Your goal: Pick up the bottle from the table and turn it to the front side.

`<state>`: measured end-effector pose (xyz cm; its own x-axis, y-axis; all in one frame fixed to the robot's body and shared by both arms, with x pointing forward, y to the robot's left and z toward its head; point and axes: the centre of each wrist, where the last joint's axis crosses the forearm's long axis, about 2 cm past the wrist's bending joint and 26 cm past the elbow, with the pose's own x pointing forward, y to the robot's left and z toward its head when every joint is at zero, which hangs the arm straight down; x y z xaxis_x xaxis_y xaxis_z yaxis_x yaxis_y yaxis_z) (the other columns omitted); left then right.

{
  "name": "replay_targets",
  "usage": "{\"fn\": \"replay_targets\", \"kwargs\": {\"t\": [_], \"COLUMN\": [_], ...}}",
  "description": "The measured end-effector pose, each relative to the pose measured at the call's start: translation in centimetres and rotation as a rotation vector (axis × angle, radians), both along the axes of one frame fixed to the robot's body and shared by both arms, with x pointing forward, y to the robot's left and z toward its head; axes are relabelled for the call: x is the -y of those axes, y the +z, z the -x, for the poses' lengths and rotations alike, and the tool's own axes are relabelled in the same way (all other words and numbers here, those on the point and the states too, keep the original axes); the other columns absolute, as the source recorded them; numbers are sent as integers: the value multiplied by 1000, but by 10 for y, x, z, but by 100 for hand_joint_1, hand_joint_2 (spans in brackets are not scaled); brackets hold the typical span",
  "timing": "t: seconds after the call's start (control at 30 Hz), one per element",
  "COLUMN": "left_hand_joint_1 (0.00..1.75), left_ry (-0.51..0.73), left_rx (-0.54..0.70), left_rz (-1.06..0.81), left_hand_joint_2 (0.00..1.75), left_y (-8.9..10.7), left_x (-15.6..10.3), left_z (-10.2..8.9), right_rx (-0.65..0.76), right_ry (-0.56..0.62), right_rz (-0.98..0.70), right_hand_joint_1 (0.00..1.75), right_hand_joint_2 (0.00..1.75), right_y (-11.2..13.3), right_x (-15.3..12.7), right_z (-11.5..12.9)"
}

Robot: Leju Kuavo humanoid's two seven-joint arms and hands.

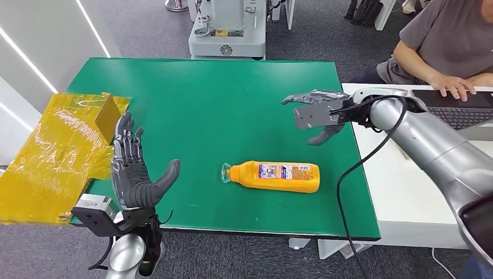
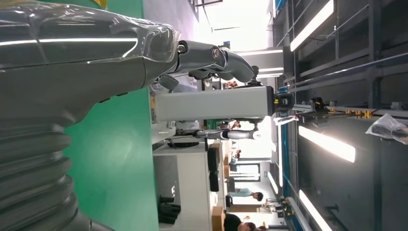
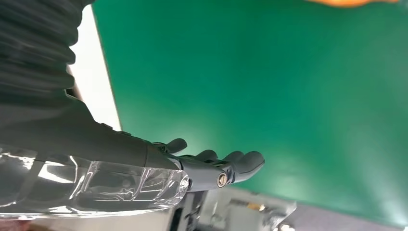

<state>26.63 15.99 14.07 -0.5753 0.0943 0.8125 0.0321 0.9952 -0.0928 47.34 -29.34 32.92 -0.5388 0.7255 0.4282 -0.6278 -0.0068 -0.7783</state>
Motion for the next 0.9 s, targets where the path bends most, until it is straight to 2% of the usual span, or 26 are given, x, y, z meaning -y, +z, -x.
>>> {"fn": "replay_targets", "kwargs": {"t": [0.23, 0.4, 0.53, 0.7, 0.9], "left_hand_joint_1": [0, 0, 0, 0, 0], "left_ry": [-14, -30, -37, -37, -36], "left_rx": [4, 7, 4, 2, -2], "left_rz": [-3, 0, 0, -1, -1], "left_hand_joint_2": [175, 175, 175, 175, 175], "left_y": [1, 4, 7, 6, 5], "left_x": [2, 4, 4, 4, 4], "left_z": [0, -2, -5, -4, -4], "right_rx": [-72, -122, -148, -177, -188], "right_ry": [14, -6, -23, -37, -43], "right_rz": [19, 34, 57, 74, 86], "right_hand_joint_1": [0, 0, 0, 0, 0], "right_hand_joint_2": [175, 175, 175, 175, 175], "right_y": [-49, -99, -128, -150, -161], "right_x": [-11, -13, -13, -11, -10], "right_z": [0, 11, 20, 30, 36]}}
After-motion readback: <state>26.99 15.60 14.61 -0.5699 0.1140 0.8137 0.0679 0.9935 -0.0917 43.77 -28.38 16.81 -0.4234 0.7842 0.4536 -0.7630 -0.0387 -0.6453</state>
